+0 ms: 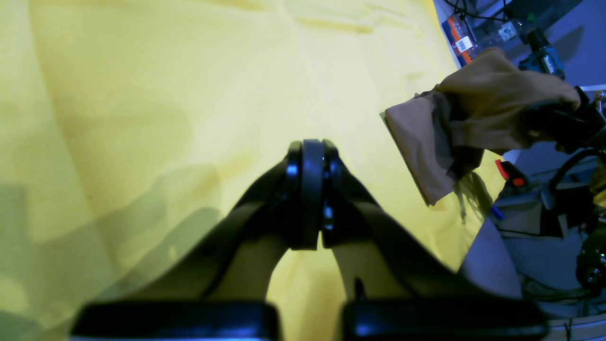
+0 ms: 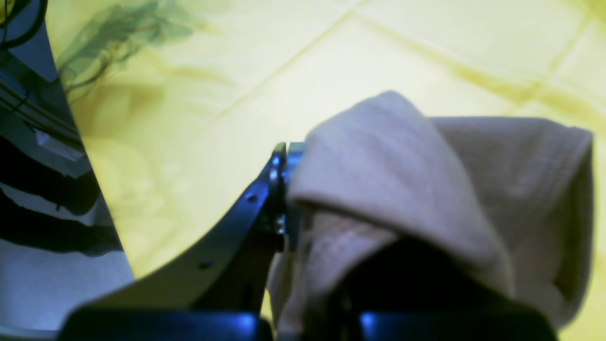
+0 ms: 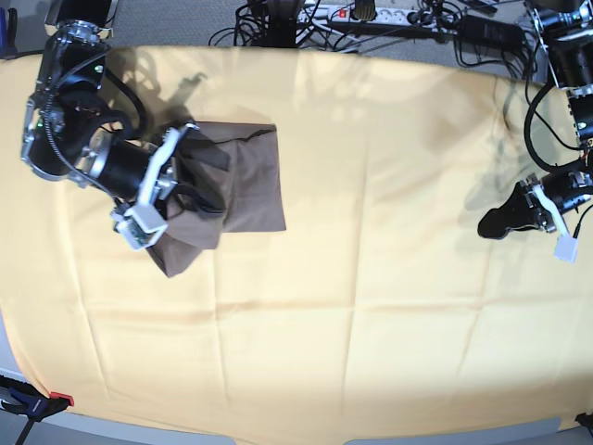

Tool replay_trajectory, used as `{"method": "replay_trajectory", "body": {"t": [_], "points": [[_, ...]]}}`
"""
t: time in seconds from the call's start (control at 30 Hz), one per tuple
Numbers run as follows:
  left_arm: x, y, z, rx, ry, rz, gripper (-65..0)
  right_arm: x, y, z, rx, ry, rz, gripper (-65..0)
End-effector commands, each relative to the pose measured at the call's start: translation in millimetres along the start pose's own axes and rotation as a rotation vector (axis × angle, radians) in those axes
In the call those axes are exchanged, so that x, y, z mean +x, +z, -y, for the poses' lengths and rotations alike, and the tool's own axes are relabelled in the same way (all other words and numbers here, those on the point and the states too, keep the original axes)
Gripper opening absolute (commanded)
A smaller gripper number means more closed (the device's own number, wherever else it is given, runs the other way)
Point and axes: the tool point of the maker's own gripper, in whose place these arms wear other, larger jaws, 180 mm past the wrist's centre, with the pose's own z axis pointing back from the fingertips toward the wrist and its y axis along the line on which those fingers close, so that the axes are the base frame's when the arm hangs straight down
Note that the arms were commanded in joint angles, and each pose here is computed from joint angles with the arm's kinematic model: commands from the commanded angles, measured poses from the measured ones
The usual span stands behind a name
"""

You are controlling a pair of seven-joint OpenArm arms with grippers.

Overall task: Fold the T-shirt properly
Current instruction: 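Lift the strip end with the right gripper and fold it over the doubled strip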

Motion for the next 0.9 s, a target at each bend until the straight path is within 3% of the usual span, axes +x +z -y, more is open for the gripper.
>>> {"method": "replay_trajectory", "body": {"t": [0.0,0.17,0.2,0.3,0.33,0.37,0.53,0.87], "points": [[20,7,4,-0.006,-0.043,0.043,-65.0,16,-3,-5,0.02,0.038,0.05,-65.0],[20,6,5,-0.008,-0.042,0.045,-65.0,14,-38,-27,0.058,0.091,0.018,-65.0],[20,6,5,-0.008,-0.042,0.045,-65.0,12,-45,-31,0.068,0.101,0.004,-59.9],[20,6,5,-0.008,-0.042,0.045,-65.0,10,-58,-43,0.1,0.153,-0.032,-29.2],[21,6,5,-0.008,-0.042,0.045,-65.0,13,-61,-47,0.114,0.17,-0.031,-22.7],[21,6,5,-0.008,-0.042,0.045,-65.0,18,-63,-50,0.124,0.187,-0.027,-20.6],[20,6,5,-0.008,-0.042,0.044,-65.0,44,-49,-62,0.113,0.302,0.004,-20.7],[20,6,5,-0.008,-0.042,0.045,-65.0,14,-13,-86,0.097,0.375,-0.082,-20.8]]}}
